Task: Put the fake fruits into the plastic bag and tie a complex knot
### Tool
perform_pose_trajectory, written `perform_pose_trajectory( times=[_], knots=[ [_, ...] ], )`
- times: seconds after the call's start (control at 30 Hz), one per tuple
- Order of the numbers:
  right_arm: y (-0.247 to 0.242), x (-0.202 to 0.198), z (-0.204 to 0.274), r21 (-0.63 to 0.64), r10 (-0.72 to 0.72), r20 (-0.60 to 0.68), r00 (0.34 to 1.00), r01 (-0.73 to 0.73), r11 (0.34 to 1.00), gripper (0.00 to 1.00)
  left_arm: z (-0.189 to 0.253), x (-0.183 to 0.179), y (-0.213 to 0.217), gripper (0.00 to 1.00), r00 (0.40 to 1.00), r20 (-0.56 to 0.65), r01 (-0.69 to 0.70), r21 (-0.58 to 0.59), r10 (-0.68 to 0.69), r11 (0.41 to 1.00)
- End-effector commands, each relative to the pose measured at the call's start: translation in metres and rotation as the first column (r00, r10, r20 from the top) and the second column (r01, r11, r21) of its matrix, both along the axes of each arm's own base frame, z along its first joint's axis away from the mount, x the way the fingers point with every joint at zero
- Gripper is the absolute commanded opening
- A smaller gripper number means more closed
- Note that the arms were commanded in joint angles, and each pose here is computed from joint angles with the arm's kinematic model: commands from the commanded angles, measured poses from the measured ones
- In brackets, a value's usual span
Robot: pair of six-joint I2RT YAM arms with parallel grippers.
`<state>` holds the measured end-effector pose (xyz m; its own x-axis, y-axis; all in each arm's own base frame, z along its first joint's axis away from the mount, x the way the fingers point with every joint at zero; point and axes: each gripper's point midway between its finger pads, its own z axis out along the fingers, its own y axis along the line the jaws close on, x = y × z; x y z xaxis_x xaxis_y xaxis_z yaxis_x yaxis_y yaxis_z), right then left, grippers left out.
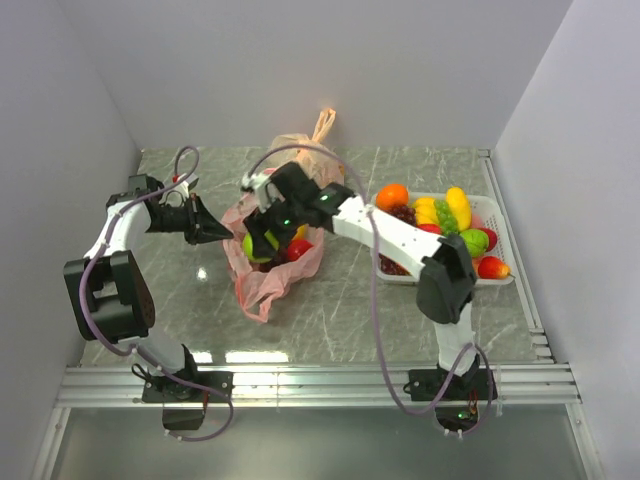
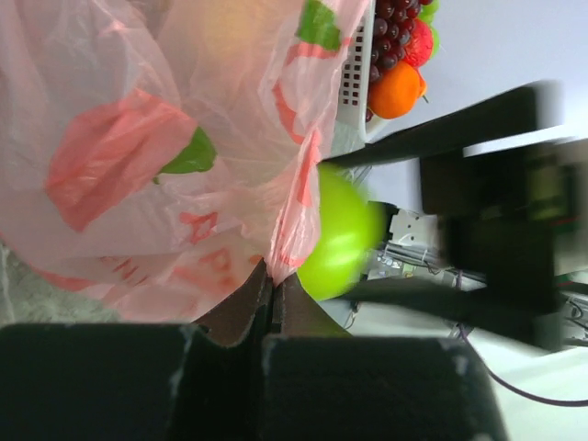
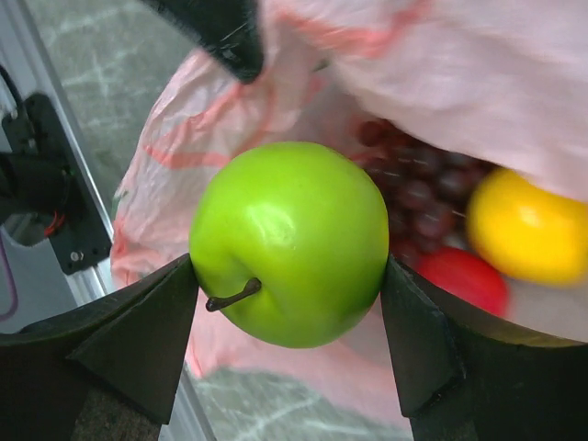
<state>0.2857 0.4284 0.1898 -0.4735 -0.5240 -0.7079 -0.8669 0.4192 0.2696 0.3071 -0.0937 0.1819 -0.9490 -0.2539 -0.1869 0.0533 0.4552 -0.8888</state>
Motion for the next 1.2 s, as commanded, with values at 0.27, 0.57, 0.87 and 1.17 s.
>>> perform_pose_trajectory(
  times=[0.27,0.57,0.87,1.17],
  knots=[
    [-0.018,-0.073,-0.07,-0.166,0.151,-0.127,0.98,-0.171,0.971,1.0,0.02,0.01,0.003,0.0,0.996,0.088,0.017,-0.023,-0.015,1.0],
    [-0.058,-0.067,-0.017,-0.147,0.103,-0.022,0.994,-0.106,0.983,1.0,0.016,0.005,0.003,0.0,0.996,0.093,0.012,-0.001,-0.012,1.0],
    [-0.123,0.017,0.101,0.011,-0.195,0.229,0.954,0.198,0.98,1.0,0.001,-0.012,0.001,0.01,0.996,0.085,0.015,0.03,-0.017,0.999],
    [-0.276,0.03,0.087,-0.181,-0.366,0.247,0.897,0.414,0.892,0.98,-0.01,-0.027,-0.002,0.0,0.994,0.101,0.031,0.091,-0.04,0.995]
  ],
)
